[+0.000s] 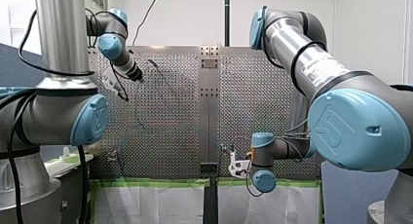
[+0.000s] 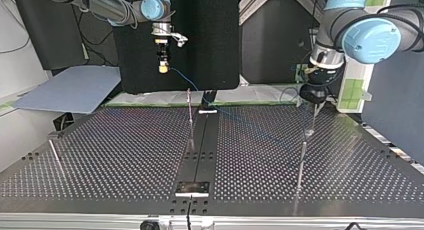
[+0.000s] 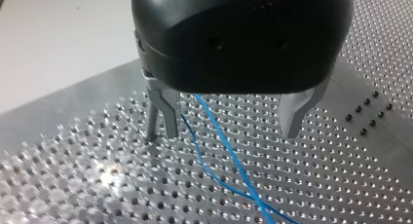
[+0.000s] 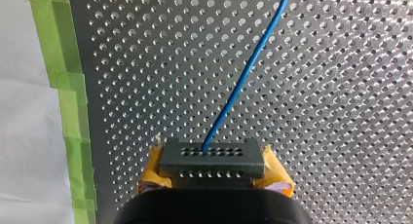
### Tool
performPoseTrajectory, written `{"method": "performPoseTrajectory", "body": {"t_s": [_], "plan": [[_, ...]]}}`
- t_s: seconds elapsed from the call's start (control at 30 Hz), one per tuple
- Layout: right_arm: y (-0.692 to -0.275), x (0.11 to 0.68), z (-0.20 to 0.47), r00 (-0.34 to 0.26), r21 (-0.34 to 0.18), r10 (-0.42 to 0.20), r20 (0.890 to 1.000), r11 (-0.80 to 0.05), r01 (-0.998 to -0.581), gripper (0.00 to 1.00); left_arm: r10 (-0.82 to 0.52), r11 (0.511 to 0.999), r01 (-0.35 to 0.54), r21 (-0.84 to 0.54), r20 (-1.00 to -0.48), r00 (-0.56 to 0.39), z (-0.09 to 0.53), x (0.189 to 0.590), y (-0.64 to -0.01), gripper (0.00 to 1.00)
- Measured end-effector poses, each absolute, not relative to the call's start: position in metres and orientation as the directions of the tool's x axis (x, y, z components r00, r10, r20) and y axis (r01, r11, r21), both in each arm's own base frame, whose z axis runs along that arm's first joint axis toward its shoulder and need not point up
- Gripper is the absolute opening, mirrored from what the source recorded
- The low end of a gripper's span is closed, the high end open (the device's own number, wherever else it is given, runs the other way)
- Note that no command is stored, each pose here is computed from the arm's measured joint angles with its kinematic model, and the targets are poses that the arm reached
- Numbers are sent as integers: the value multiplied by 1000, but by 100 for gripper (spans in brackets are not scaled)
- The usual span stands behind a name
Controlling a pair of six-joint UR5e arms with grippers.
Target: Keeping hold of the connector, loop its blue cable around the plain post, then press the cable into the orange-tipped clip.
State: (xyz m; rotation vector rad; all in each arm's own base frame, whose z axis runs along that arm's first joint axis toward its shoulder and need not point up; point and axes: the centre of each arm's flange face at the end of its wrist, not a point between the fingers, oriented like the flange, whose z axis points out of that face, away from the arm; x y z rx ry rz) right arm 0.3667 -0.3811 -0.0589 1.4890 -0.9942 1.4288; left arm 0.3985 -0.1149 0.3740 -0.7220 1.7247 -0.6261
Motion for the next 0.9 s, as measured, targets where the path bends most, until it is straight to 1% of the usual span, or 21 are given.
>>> {"method": "performPoseTrajectory", "body": {"t_s": [0.4, 0.63, 0.9], "plan": [[-382, 366, -59, 40, 39, 3, 999, -345, -938, 0, -655, 754, -170, -634, -747, -118, 433, 375, -107, 100], [-382, 367, -59, 44, 42, 1, 999, -346, -937, 0, -596, 795, -205, -571, -799, -84, 464, 371, -102, 100], [-381, 367, -59, 46, 43, 1, 999, -349, -936, 0, -528, 831, -266, -489, -844, -98, 481, 378, -100, 100]]}}
